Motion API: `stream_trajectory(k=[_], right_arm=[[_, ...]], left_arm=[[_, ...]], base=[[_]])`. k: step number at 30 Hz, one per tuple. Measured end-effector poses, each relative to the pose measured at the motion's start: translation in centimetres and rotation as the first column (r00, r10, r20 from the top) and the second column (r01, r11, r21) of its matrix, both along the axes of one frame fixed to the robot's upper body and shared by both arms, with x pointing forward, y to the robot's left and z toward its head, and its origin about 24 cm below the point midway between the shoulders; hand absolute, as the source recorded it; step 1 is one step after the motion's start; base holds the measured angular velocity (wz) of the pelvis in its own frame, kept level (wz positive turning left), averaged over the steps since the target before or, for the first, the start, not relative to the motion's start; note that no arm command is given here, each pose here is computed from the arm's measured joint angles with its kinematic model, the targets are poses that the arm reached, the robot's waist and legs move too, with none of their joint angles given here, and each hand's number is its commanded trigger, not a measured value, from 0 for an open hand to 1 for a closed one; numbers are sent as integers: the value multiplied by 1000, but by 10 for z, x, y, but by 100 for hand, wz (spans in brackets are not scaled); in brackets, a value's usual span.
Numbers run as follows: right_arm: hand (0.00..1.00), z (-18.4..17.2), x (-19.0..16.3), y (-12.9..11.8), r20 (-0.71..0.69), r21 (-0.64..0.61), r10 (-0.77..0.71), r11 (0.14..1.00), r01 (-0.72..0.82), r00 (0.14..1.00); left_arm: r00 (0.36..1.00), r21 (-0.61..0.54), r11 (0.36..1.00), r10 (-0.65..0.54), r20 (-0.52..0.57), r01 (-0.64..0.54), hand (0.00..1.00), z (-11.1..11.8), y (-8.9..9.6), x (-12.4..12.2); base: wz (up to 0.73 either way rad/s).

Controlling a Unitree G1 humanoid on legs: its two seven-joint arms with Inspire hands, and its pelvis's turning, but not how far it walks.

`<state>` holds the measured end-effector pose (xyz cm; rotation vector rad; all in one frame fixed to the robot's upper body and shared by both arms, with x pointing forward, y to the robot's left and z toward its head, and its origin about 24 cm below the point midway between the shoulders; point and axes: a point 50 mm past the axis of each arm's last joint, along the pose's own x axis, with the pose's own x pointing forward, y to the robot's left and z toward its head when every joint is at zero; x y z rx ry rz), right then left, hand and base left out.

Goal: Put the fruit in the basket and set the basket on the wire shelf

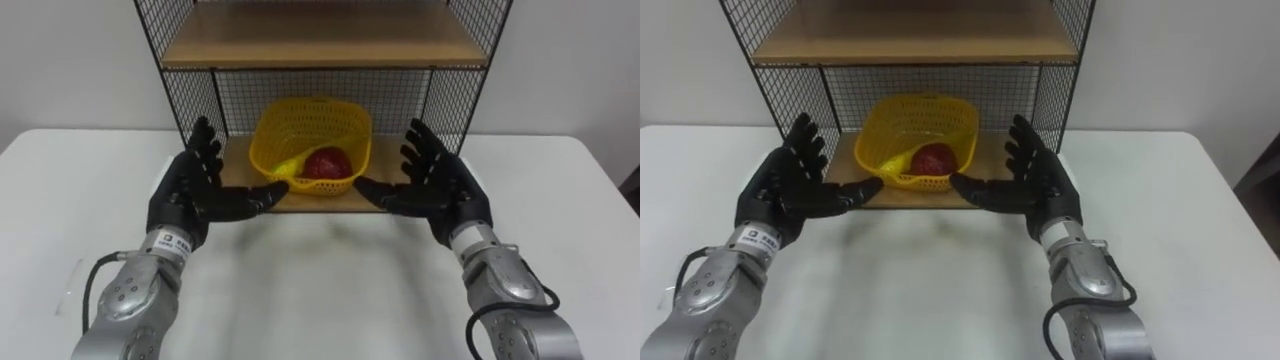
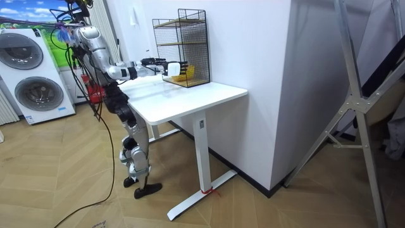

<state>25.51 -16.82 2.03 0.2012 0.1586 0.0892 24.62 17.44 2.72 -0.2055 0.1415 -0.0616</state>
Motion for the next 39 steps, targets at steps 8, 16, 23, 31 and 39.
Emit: stream_trajectory(k=[8,16,23,31,39], right_arm=[[0,-2,-20,-11,10,1,-40,999,40,999],[0,0,-48,-11,39,5,-10,1000,9,999],[0,8,-56,-11,106,24,4,1000,-6,994],[0,13,-59,-15,147,13,-18,1000,16,989],[0,11,-71,-19,140,8,-53,999,53,989]], left_arm=[[998,-4,1000,8,70,-7,0,12,3,-9],[999,-32,998,47,-13,-47,0,-12,5,-43],[998,-56,997,54,40,-51,0,-6,3,-50],[993,-103,992,78,89,-69,0,-2,4,-58],[993,-140,987,94,66,-85,0,-6,4,-68]], base=[[0],[-4],[1],[0],[0]])
